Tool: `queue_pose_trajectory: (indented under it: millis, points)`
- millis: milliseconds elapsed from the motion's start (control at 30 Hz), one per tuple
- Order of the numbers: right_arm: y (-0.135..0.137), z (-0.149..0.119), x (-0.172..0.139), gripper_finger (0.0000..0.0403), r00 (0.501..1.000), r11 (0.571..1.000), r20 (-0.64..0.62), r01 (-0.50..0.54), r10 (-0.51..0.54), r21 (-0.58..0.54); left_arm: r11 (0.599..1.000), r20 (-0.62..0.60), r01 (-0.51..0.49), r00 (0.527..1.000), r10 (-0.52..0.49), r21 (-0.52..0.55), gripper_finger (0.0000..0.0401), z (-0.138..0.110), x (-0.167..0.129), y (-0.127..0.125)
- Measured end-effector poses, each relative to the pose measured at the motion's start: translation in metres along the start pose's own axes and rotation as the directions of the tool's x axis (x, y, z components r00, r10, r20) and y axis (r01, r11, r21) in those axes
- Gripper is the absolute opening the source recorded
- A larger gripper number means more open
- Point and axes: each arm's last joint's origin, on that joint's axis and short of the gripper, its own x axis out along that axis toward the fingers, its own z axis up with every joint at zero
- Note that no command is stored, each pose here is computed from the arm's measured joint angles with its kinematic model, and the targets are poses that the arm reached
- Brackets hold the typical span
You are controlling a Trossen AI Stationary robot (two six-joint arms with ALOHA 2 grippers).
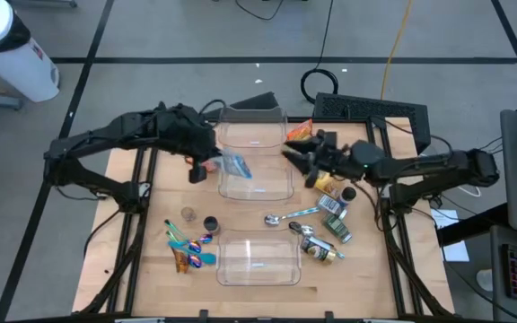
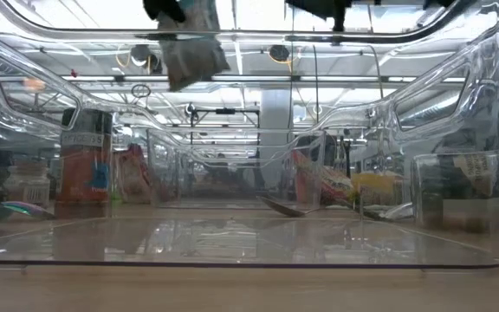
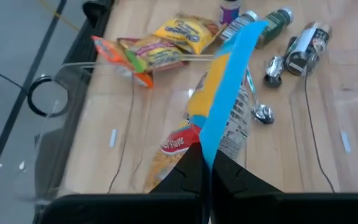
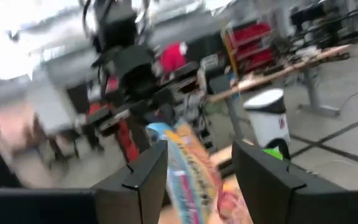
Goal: Pick & Place Food Item
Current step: Put the blue noodle pack into the middle transparent bin
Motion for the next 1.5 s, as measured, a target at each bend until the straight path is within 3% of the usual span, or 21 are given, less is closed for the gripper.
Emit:
queue_pose_trajectory:
  millis: [133,333,833,1300,1500]
  points:
    - [0.009,0.002,0.021,0.0171,0.996,0.998,-0.062,-0.064,0.063,-0.018,0.999,-0.032,0.027,0.999,-0.027,0.019,0.0002,0.005,0.022,-0.007]
    - [0.006,-0.018,0.041,0.0171,0.992,0.999,-0.119,-0.036,0.036,0.005,0.998,-0.054,0.055,0.997,-0.053,0.037,0.0002,0.009,0.04,-0.016]
    - [0.011,-0.047,0.062,0.0171,0.991,0.989,-0.093,-0.086,0.097,0.119,0.999,-0.044,0.054,0.998,-0.053,0.006,0.0002,0.011,0.043,-0.017]
    - [0.008,-0.047,0.063,0.017,0.992,0.993,-0.094,-0.079,0.087,0.087,0.992,0.08,0.126,0.989,-0.126,0.01,0.0004,0.022,0.042,-0.018]
    - [0.008,-0.047,0.063,0.0137,0.991,0.993,-0.097,-0.08,0.088,0.087,0.992,0.08,0.125,0.989,-0.126,0.006,0.0004,0.022,0.042,-0.018]
